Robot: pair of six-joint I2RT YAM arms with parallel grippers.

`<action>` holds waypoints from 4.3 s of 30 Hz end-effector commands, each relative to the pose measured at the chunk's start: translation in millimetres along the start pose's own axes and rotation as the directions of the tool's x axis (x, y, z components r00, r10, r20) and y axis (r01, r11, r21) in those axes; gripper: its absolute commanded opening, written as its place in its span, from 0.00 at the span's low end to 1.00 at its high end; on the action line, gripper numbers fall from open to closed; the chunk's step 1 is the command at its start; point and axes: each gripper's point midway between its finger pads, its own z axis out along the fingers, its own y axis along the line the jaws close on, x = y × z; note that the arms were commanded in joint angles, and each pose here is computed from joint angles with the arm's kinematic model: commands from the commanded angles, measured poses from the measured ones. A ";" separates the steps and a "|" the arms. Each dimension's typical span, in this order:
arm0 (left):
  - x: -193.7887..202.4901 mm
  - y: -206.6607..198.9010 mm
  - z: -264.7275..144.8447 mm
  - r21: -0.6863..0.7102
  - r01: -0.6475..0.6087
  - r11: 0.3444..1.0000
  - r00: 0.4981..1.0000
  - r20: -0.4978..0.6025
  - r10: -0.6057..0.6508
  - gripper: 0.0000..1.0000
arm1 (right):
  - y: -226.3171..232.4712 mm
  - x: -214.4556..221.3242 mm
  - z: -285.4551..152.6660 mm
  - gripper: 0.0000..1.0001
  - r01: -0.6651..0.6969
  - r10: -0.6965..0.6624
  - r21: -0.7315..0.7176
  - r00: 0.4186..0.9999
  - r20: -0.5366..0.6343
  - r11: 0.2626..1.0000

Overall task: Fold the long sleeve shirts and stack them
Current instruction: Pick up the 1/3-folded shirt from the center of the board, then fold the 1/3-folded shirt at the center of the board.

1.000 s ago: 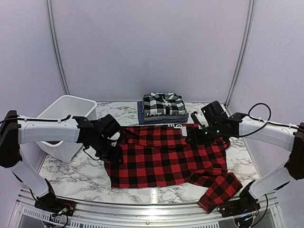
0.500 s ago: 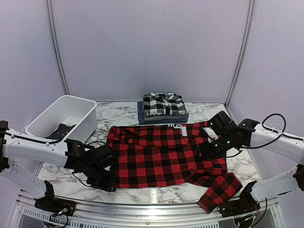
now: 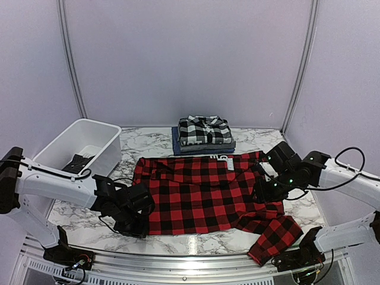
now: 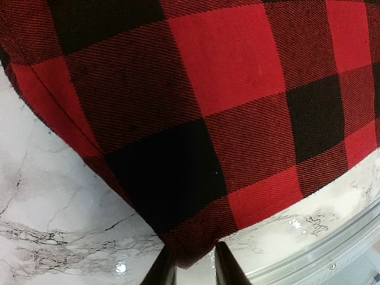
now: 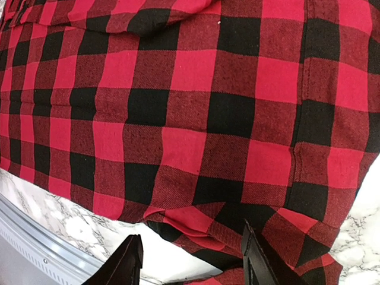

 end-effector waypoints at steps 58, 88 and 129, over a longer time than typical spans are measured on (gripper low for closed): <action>-116.7 27.1 -30.4 0.104 0.096 0.990 0.991 0.085 -0.106 0.00 | 12.4 65.6 -52.3 0.00 0.025 -0.077 0.429 0.992 0.103 0.903; -213.9 65.1 -43.9 -0.070 0.161 0.984 0.947 0.293 -0.134 0.00 | 12.8 -308.0 -186.9 0.00 -0.185 -0.261 0.368 0.431 0.864 0.911; -203.5 62.6 -79.1 0.035 0.179 0.983 0.904 0.388 -0.178 0.47 | 145.2 -271.1 -121.3 0.00 0.538 -0.337 -0.021 0.556 0.759 0.843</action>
